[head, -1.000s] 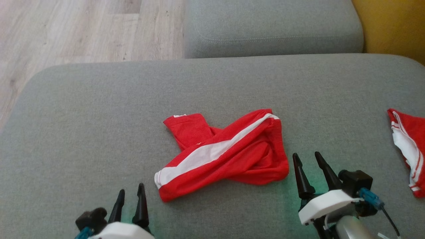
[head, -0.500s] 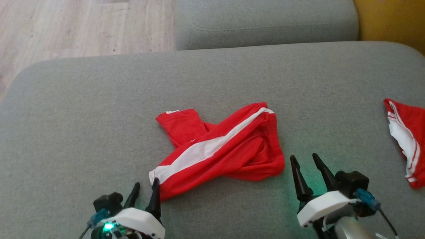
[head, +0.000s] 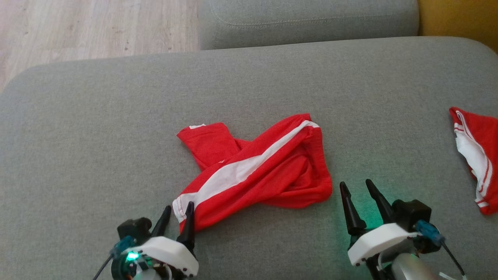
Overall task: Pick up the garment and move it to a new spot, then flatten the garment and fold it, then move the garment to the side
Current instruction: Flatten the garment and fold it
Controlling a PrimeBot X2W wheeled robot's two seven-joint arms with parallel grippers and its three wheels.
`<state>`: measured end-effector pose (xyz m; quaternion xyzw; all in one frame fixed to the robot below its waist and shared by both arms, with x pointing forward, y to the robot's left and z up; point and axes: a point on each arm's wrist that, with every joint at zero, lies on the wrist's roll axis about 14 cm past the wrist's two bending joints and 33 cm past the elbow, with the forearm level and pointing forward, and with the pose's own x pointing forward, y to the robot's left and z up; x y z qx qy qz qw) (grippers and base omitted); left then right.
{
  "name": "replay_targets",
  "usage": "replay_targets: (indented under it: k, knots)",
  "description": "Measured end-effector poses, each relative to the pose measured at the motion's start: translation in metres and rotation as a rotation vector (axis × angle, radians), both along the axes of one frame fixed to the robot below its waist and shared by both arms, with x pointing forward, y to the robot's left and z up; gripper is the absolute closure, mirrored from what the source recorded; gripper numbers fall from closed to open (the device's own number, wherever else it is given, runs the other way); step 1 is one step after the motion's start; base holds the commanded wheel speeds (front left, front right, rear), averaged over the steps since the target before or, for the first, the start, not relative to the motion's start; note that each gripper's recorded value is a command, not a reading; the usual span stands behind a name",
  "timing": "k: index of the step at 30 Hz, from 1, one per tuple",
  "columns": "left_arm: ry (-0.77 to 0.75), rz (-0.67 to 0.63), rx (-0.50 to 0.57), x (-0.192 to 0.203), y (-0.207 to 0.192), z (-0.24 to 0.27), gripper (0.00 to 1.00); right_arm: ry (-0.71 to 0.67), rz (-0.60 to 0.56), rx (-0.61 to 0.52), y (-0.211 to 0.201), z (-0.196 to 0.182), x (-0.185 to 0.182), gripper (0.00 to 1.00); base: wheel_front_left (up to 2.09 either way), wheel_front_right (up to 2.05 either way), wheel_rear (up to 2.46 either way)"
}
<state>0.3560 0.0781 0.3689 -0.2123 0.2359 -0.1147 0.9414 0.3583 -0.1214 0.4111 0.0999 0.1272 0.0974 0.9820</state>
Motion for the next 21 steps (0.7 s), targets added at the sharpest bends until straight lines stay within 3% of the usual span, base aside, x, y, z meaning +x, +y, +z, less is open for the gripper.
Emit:
replay_targets:
  k: [10, 13, 15, 18, 19, 21]
  knots:
    - [0.038, -0.038, 0.088, 0.003, -0.004, -0.013, 0.00, -0.007, 0.001, -0.010, -0.001, 0.002, 0.006, 0.00, 0.00, 0.00, 0.00]
    - [0.059, -0.031, 0.065, 0.002, -0.005, -0.015, 0.24, -0.006, 0.001, -0.009, -0.001, 0.001, 0.006, 0.00, 0.00, 0.00, 0.00]
    - [0.069, -0.032, 0.056, 0.001, -0.006, -0.015, 0.31, -0.006, 0.005, -0.009, 0.000, 0.001, 0.007, 0.00, 0.00, 0.00, 0.00]
    - [0.084, -0.033, 0.046, -0.002, -0.006, -0.017, 0.67, -0.005, 0.013, -0.008, 0.003, 0.001, 0.008, 0.00, 0.00, 0.00, 0.00]
    - [0.087, -0.032, 0.045, -0.002, -0.006, -0.017, 1.00, -0.005, 0.016, -0.007, 0.004, 0.001, 0.008, 0.00, 0.00, 0.00, 0.00]
    - [0.093, -0.033, 0.036, -0.004, -0.007, -0.017, 1.00, -0.005, 0.022, -0.007, 0.006, 0.001, 0.009, 0.00, 0.00, 0.00, 0.00]
